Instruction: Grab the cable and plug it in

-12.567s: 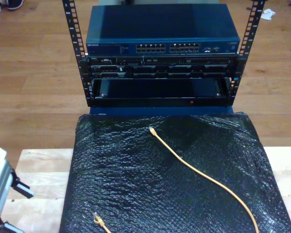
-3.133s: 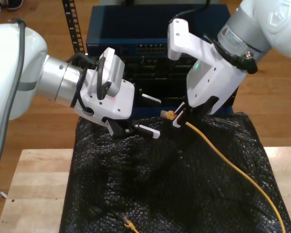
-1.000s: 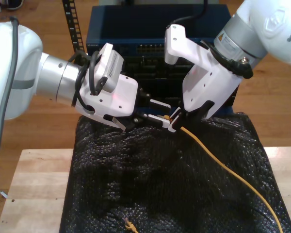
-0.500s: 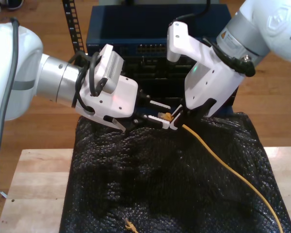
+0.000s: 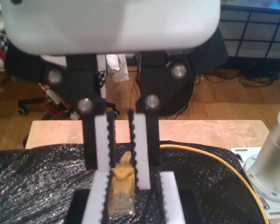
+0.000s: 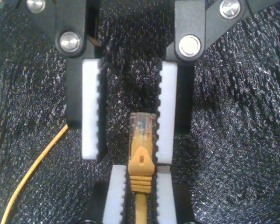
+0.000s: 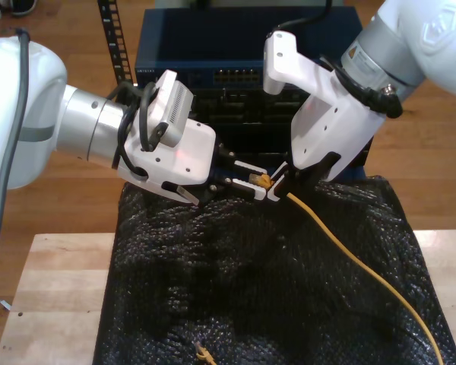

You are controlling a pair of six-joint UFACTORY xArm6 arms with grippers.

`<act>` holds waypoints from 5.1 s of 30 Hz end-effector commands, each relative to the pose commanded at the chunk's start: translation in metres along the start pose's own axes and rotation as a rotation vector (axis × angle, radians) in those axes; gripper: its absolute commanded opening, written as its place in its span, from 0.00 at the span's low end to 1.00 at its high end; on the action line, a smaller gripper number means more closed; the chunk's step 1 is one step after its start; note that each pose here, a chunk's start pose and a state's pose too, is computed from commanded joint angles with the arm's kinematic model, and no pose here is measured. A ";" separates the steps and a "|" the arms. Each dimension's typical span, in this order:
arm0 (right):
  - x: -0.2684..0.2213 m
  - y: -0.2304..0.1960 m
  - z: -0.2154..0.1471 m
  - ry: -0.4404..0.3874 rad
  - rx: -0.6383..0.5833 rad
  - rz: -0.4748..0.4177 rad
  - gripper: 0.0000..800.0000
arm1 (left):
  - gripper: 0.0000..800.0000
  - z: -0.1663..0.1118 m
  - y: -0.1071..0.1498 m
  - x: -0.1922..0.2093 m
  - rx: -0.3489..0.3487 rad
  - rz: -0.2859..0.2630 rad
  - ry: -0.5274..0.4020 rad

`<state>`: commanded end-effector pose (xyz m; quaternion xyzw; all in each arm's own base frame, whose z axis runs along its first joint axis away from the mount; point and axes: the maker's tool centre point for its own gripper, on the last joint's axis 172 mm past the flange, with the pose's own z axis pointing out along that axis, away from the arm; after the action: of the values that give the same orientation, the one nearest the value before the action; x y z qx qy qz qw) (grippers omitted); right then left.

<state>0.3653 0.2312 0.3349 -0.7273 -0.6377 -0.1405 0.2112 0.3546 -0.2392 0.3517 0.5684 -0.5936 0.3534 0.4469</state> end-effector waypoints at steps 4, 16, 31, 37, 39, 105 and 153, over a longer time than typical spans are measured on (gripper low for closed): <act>0.000 0.000 0.000 0.000 0.000 -0.002 0.02 | 0.21 0.000 0.000 0.000 0.000 0.000 0.000; 0.000 0.000 -0.001 0.001 -0.001 -0.001 0.03 | 0.03 0.000 0.000 0.000 0.001 0.000 -0.001; 0.007 0.002 -0.051 0.039 -0.110 -0.025 0.95 | 0.00 -0.006 -0.006 -0.003 0.014 -0.017 0.004; -0.012 0.019 -0.073 0.048 -0.167 -0.015 1.00 | 0.00 -0.005 -0.007 -0.008 -0.012 -0.063 0.015; -0.010 0.020 -0.077 0.053 -0.175 -0.027 1.00 | 0.00 -0.005 -0.007 -0.010 -0.024 -0.079 0.024; 0.074 -0.018 -0.100 0.143 -0.448 -0.473 0.98 | 0.03 -0.060 0.025 0.003 -0.432 -0.566 0.428; 0.124 -0.048 -0.057 0.237 -0.605 -0.683 0.90 | 0.04 -0.104 0.023 0.036 -0.533 -0.575 0.669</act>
<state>0.3396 0.3159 0.4497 -0.4837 -0.7424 -0.4635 0.0030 0.3468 -0.1532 0.4237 0.4310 -0.3074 0.2150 0.8207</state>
